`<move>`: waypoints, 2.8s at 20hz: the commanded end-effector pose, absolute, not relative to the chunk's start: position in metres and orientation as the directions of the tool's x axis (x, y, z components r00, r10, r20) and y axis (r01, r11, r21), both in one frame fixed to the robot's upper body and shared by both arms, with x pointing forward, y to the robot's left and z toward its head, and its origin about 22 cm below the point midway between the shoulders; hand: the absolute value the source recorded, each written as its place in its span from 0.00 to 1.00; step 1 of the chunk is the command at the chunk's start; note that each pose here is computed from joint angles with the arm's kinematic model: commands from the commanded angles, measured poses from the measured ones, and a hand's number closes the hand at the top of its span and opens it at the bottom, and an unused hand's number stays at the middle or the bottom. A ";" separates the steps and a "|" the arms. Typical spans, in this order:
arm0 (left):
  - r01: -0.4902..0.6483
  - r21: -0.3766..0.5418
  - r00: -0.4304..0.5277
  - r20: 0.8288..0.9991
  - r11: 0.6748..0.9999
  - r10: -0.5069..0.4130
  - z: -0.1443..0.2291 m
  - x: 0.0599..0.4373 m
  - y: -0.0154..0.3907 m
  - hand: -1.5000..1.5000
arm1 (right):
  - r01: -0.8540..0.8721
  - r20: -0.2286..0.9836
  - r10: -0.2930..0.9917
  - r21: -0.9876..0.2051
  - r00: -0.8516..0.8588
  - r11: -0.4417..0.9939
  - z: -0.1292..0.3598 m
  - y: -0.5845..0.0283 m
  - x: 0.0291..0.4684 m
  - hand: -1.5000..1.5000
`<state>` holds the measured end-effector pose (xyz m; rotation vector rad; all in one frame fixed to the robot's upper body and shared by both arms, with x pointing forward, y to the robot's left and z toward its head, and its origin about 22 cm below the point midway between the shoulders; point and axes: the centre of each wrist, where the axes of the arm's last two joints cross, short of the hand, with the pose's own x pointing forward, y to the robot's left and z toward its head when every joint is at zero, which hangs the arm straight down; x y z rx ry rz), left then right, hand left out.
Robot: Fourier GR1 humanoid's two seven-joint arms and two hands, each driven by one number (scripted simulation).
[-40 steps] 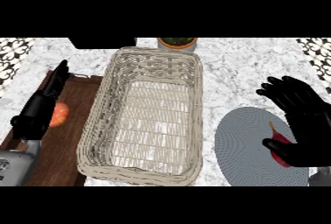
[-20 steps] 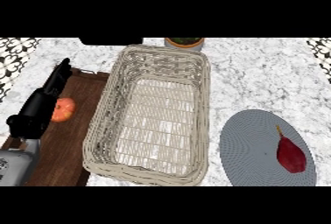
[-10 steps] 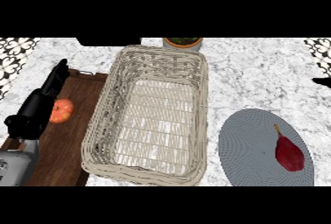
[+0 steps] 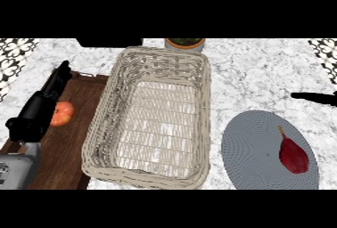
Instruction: Pick the pear from the placemat and place it in the basket
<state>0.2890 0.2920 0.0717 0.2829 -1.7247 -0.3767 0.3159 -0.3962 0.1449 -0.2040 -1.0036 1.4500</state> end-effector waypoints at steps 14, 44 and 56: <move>0.016 0.419 -0.178 0.895 0.908 -0.410 0.084 0.281 0.289 0.50 | -0.725 0.440 0.876 -0.667 -0.197 0.172 0.067 -0.388 0.314 0.00; 0.000 0.409 -0.200 0.894 0.912 -0.401 0.069 0.288 0.278 0.50 | -0.737 0.433 0.887 -0.651 -0.162 0.183 -0.008 -0.380 0.304 0.00; -0.005 0.414 -0.191 0.893 0.910 -0.407 0.066 0.287 0.309 0.50 | -0.701 0.453 0.865 -0.689 -0.216 0.185 -0.032 -0.375 0.303 1.00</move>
